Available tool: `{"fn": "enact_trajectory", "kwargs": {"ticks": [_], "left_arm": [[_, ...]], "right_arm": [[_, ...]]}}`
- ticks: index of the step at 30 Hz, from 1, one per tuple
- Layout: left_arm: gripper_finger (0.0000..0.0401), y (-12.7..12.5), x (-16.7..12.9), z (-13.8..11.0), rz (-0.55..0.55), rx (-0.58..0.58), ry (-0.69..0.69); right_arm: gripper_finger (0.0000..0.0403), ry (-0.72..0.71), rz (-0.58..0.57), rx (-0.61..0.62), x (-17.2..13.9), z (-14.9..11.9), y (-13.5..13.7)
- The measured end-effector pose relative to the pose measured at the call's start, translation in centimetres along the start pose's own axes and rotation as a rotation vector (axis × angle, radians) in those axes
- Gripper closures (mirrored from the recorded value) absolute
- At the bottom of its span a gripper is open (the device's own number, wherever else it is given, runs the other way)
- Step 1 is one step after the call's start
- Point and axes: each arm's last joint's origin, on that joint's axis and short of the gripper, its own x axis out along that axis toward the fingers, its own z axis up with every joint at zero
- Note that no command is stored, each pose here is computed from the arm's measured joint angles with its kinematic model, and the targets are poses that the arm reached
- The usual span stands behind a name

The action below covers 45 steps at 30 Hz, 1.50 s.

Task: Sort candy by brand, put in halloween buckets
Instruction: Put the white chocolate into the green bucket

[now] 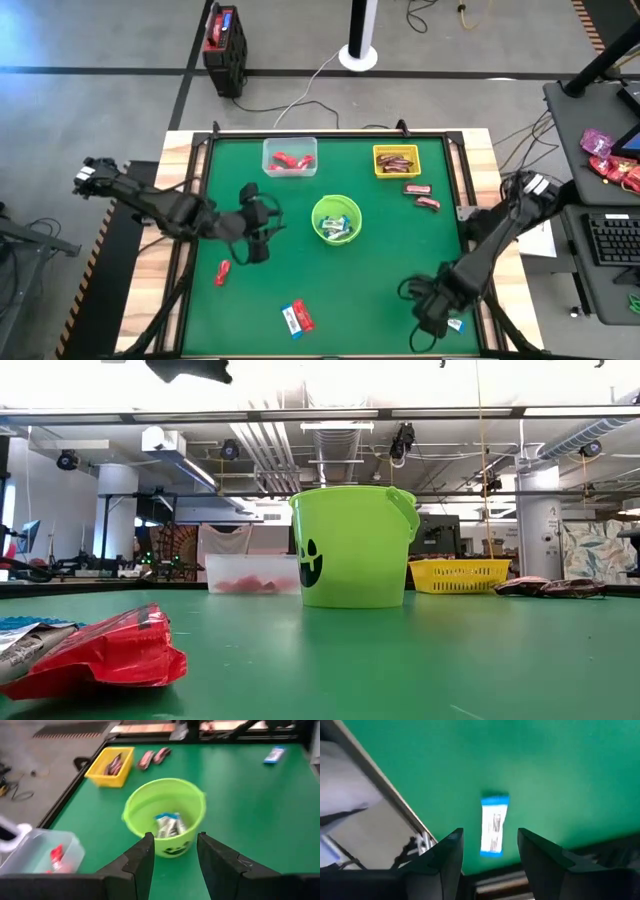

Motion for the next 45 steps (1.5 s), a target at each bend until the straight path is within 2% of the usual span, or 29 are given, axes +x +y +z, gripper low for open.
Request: {"fn": "enact_trajectory", "kwargs": {"ticks": [3,7,15,23,28,32,36,40,45], "left_arm": [[0.0269,-1.1,-0.7,-0.1,-0.023,0.018,-0.032],[0.0269,-1.7,-0.7,-0.1,-0.019,0.036,-0.047],[0.0269,-2.4,0.3,-0.3,-0.011,0.059,-0.036],[0.0269,-2.7,0.9,-0.1,0.018,0.077,-0.062],[0.0269,-2.7,0.9,0.0,0.032,0.079,-0.073],[0.0269,-2.7,0.9,0.0,0.033,0.078,-0.073],[0.0269,-2.7,0.9,0.0,0.034,0.078,-0.073],[0.0269,-2.7,0.9,0.0,0.034,0.078,-0.073],[0.0269,-2.7,0.9,0.0,0.034,0.078,-0.073]], "right_arm": [[0.0225,0.038,-0.038,0.071,1.8,-0.4,0.8],[0.0225,0.069,-0.024,0.08,3.6,-0.5,2.0],[0.0225,0.178,-0.135,0.144,6.7,-0.5,2.0],[0.0223,0.237,-0.198,0.128,9.0,0.0,1.9],[0.0188,0.232,-0.208,0.136,9.2,0.1,1.8],[0.0151,0.203,-0.214,0.098,9.3,0.1,1.8],[0.0139,0.204,-0.237,0.095,9.8,0.2,1.1],[0.0158,0.221,-0.214,0.065,10.4,0.2,0.6],[0.0218,0.221,-0.167,0.025,10.9,0.3,0.6]]}}
